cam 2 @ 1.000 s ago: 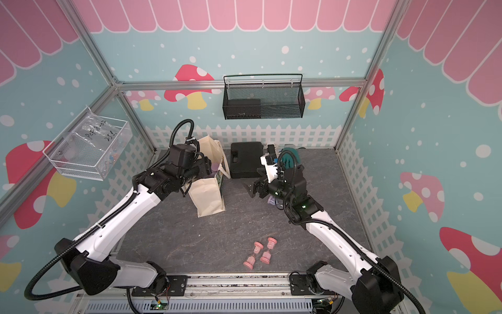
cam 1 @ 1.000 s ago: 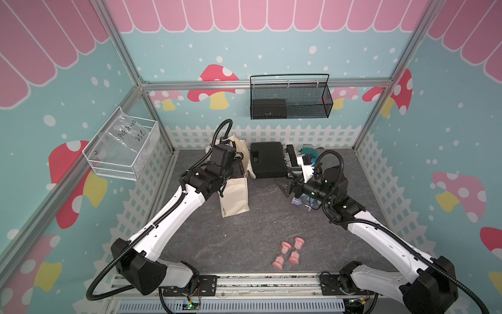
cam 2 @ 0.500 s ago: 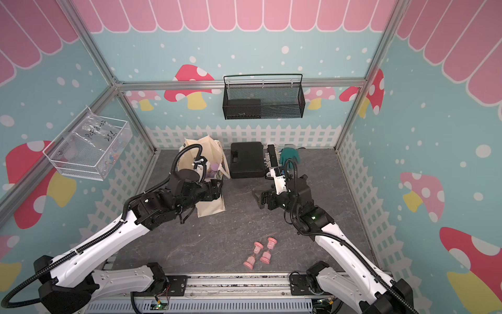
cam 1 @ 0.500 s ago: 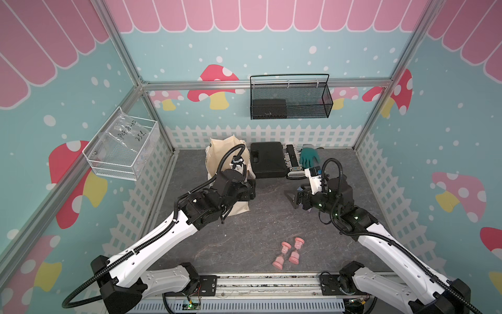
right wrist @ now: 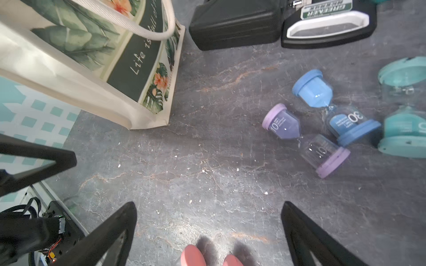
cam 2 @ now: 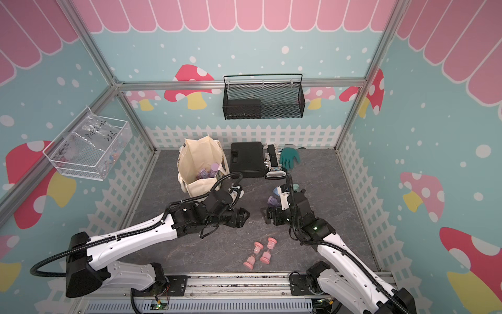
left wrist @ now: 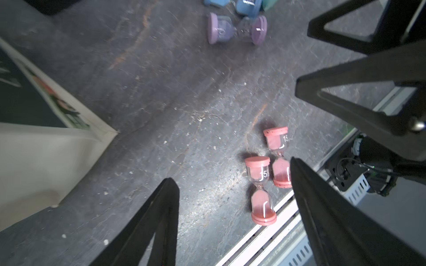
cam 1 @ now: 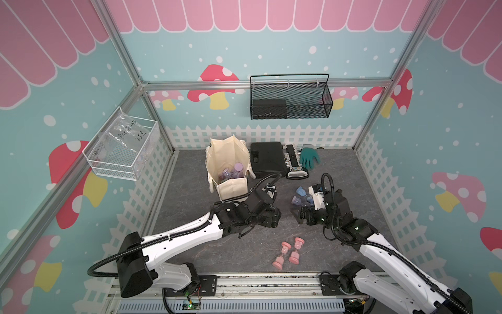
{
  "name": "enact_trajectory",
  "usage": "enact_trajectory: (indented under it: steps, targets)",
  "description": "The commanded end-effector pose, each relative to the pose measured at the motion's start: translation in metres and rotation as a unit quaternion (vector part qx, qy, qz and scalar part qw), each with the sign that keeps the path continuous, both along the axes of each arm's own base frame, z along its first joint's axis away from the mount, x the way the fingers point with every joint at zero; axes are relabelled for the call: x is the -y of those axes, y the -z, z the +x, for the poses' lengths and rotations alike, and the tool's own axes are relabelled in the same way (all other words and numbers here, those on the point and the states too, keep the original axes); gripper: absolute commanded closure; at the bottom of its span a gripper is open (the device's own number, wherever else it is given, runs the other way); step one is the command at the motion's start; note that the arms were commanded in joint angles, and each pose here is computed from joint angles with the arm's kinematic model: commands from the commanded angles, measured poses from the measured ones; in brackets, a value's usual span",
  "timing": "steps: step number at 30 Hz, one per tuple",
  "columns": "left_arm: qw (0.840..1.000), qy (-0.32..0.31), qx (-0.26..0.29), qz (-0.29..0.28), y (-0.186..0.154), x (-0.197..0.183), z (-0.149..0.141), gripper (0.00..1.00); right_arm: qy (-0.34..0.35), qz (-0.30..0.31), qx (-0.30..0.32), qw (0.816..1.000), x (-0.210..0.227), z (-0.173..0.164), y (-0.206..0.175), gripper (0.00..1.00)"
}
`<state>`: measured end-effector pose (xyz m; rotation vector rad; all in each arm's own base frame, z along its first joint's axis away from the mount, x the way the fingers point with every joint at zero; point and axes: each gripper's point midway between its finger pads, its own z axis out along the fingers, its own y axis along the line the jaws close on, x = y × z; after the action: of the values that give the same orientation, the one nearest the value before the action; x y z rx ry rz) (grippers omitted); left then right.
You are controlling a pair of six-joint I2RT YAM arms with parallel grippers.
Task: Put the hourglass into the canvas bag
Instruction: Pick up the hourglass from the center of the board.
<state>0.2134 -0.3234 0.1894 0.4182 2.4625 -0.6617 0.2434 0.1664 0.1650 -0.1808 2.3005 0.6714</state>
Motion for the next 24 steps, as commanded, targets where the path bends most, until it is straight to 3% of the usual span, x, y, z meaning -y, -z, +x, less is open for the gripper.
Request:
enact_trajectory:
  steps: [1,11,24]
  targets:
    - [0.998,0.049,-0.033,-0.005,0.015,0.019,-0.023,0.22,0.029,-0.008,-0.025,0.999,0.011,-0.005,0.012,0.00]
    - [0.985,0.129,-0.099,0.058,0.082,0.043,-0.069,0.23,0.064,-0.031,-0.070,0.995,0.026,-0.015,0.037,0.00]
    - [0.977,0.125,-0.119,0.126,0.135,0.053,-0.075,0.29,0.082,-0.047,-0.084,0.992,0.035,-0.021,0.052,0.00]
